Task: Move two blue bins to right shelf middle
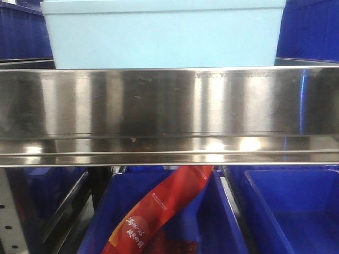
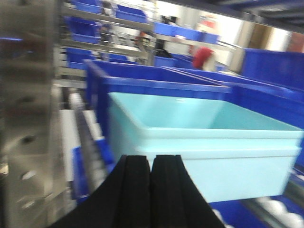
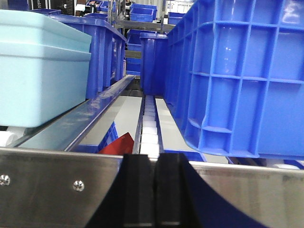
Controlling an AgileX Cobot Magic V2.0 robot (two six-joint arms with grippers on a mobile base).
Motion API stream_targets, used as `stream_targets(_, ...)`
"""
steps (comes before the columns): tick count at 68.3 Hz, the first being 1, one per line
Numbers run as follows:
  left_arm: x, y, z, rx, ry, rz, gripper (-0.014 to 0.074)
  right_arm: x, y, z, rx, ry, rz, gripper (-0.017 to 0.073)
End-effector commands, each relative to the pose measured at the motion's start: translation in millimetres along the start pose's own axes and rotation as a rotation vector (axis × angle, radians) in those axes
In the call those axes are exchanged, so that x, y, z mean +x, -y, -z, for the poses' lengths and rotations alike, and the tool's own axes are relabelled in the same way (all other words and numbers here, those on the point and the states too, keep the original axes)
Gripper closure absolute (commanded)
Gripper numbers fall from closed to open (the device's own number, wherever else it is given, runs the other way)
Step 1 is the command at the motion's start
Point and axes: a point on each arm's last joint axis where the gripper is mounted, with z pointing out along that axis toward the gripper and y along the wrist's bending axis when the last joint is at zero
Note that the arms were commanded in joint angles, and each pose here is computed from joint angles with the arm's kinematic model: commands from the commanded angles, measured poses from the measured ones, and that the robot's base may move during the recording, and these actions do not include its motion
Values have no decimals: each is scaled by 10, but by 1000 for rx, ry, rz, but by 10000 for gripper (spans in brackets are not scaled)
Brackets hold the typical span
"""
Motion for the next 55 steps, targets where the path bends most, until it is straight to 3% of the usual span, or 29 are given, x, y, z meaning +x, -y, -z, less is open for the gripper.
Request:
stream_targets(1,186,-77,96,-63,-7,-12,704,-10,2,7,4,22,5,724)
stream_targets(6,390,-143,172,-119,-10,-80,704,-10,2,7,4,22,5,724)
stream_targets(12,610,-174,217,-135,-24,-119,704,-10,2,7,4,22,5,724)
stream_targets(18,796,-208,249,-153,-2,-193,704,-10,2,7,4,22,5,724)
stream_targets(33,1056,-271,278,-187,73,-207,704,-10,2,7,4,22,5,724)
stream_targets(41,1189,-312,253,-209,41,-270,704,-10,2,7,4,22,5,724)
stream_targets(50,1279,-333,231,-205,90,-179,704,-10,2,7,4,22,5,724)
stream_targets(55,1229,-321,236,-197,146,-176,704,-10,2,7,4,22,5,724)
